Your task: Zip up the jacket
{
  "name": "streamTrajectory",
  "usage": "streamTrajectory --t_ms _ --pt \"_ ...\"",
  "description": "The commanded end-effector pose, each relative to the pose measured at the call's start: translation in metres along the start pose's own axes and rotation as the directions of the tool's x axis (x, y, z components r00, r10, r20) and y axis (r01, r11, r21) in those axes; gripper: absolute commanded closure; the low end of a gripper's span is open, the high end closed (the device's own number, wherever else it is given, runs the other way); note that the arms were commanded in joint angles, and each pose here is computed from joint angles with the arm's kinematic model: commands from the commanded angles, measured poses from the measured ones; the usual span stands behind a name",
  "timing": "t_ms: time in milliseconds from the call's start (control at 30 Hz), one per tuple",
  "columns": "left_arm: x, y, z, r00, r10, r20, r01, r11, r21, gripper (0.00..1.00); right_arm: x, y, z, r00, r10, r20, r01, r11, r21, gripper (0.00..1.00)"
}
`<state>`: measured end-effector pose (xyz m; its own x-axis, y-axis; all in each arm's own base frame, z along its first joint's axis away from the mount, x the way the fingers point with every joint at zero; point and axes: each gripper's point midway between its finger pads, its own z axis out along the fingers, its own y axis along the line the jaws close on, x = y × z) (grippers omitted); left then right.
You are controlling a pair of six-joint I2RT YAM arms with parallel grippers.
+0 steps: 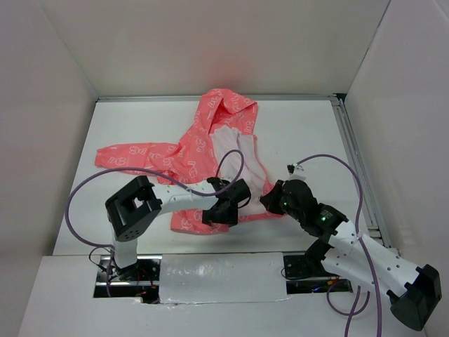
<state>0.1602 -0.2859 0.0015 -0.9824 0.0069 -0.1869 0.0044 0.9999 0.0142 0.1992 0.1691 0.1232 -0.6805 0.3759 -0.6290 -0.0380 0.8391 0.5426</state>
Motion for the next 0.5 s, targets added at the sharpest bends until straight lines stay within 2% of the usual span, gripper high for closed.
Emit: streamTrajectory --t_ms 0,167,467 --pt "0.044 0.022 0.041 0.992 0.008 -0.125 -0.016 0.998 -0.063 0.2 -0.003 -0.008 0.0 1.0 0.01 0.022 -0.011 0.999 0.032 1.0" --pt "0.044 0.0 0.027 0.991 0.068 -0.114 -0.054 0.991 0.123 0.27 -0.003 -0.009 0.001 1.0 0.019 0.023 -0.02 0.999 0.042 1.0" --pt "0.046 -0.001 0.026 0.99 0.08 -0.118 -0.064 0.989 0.131 0.22 0.0 -0.013 0.002 1.0 0.023 0.02 -0.024 0.998 0.051 1.0"
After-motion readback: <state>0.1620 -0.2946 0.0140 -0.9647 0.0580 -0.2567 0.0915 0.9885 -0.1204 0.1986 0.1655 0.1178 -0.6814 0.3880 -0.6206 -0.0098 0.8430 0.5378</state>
